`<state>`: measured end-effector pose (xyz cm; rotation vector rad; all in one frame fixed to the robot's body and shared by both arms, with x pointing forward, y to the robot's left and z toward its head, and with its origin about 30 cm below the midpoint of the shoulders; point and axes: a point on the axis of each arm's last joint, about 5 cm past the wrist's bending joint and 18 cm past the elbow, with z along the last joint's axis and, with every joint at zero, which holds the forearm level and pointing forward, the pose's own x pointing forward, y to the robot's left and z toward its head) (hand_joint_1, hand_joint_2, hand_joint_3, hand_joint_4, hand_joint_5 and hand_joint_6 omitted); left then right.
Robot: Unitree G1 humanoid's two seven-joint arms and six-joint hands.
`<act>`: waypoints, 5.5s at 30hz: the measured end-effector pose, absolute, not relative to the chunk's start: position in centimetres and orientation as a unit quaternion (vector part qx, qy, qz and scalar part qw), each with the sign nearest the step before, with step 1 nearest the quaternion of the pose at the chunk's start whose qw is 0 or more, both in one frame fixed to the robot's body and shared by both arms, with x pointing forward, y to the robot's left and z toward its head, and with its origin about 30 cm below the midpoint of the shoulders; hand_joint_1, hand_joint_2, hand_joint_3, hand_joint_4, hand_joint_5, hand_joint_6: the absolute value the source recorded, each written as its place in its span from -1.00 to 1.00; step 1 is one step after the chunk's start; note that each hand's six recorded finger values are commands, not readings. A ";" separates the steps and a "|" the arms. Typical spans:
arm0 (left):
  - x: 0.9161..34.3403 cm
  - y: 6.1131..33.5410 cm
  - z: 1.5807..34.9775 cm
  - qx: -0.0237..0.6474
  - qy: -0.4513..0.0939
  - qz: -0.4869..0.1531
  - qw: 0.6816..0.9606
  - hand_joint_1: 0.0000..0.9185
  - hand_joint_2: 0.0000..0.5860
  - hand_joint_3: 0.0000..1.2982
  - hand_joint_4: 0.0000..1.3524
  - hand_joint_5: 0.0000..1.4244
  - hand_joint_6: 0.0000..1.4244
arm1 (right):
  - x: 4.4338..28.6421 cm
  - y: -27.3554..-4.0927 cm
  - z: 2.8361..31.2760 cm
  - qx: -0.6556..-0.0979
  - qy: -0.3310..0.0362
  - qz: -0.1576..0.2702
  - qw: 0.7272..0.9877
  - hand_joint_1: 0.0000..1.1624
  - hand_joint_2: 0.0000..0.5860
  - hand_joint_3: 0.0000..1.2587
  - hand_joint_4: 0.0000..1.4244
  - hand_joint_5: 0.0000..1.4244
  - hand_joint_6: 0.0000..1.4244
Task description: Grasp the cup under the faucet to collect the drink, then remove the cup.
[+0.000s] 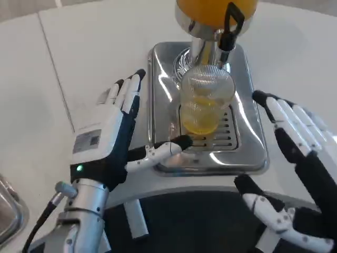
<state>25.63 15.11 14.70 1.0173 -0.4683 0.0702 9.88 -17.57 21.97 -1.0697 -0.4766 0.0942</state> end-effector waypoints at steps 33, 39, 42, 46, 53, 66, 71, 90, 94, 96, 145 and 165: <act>28.0 11.8 14.0 0.422 -0.272 -0.007 0.865 -0.55 -0.88 -1.00 -1.00 -0.69 -0.70 | 8.8 -17.6 21.8 -0.478 -0.204 0.025 0.854 -0.33 0.32 -1.00 -1.00 -1.00 -1.00; 28.6 10.9 14.0 0.420 -0.275 -0.019 0.865 -0.54 -0.85 -1.00 -1.00 -0.66 -0.67 | 8.8 -17.5 21.8 -0.472 -0.205 0.021 0.857 -0.32 0.33 -1.00 -1.00 -1.00 -1.00; 28.9 10.5 14.1 0.417 -0.276 -0.018 0.866 -0.54 -0.85 -1.00 -1.00 -0.63 -0.65 | 8.9 -17.5 21.8 -0.472 -0.204 0.024 0.857 -0.32 0.34 -1.00 -1.00 -1.00 -1.00; 29.1 10.3 14.0 0.411 -0.277 -0.016 0.868 -0.51 -0.84 -1.00 -0.98 -0.60 -0.62 | 8.9 -17.3 21.8 -0.473 -0.203 0.026 0.857 -0.32 0.32 -1.00 -1.00 -1.00 -1.00; 29.4 9.9 14.1 0.403 -0.275 -0.014 0.873 -0.46 -0.80 -0.95 -0.88 -0.44 -0.44 | 9.2 -17.2 22.0 -0.473 -0.202 0.027 0.857 -0.32 0.31 -1.00 -1.00 -1.00 -1.00; 29.7 9.2 14.2 0.377 -0.283 0.005 0.882 -0.26 -0.77 -0.83 -0.70 -0.15 0.03 | 9.5 -17.2 22.2 -0.476 -0.199 0.037 0.856 -0.33 0.34 -1.00 -1.00 -1.00 -1.00; 29.5 8.5 14.1 0.376 -0.287 -0.007 0.881 -0.22 -0.80 -0.87 -0.78 -0.37 -0.27 | 9.4 -17.4 22.2 -0.474 -0.193 0.031 0.859 -0.32 0.34 -1.00 -1.00 -1.00 -1.00; 29.2 6.2 13.7 0.403 -0.270 0.017 0.874 -0.21 -0.89 -0.69 -0.62 -0.13 0.06 | 9.4 -18.0 22.2 -0.453 -0.175 0.018 0.874 -0.30 0.35 -1.00 -1.00 -1.00 -1.00; 29.2 5.4 13.7 0.397 -0.267 0.034 0.877 -0.18 -0.90 -0.49 -0.35 0.10 0.34 | 9.3 -18.2 22.2 -0.454 -0.170 0.014 0.874 -0.30 0.35 -1.00 -1.00 -1.00 -1.00; 29.1 5.0 13.7 0.392 -0.264 0.040 0.881 -0.17 -0.90 -0.38 -0.22 0.22 0.48 | 9.3 -18.3 22.2 -0.454 -0.168 0.012 0.875 -0.30 0.35 -1.00 -1.00 -1.00 -1.00; 28.7 9.9 13.4 0.375 -0.276 0.153 0.872 0.49 -0.95 0.76 0.73 1.00 1.00 | 10.0 -18.2 22.4 -0.438 -0.149 0.029 0.886 -0.26 0.33 -1.00 -1.00 -1.00 -0.96; 25.0 17.1 13.3 0.393 -0.268 0.208 0.855 0.50 -1.00 0.75 0.74 1.00 1.00 | 10.3 -17.9 22.4 -0.443 -0.157 0.043 0.881 -0.25 0.37 -1.00 -1.00 -1.00 -0.95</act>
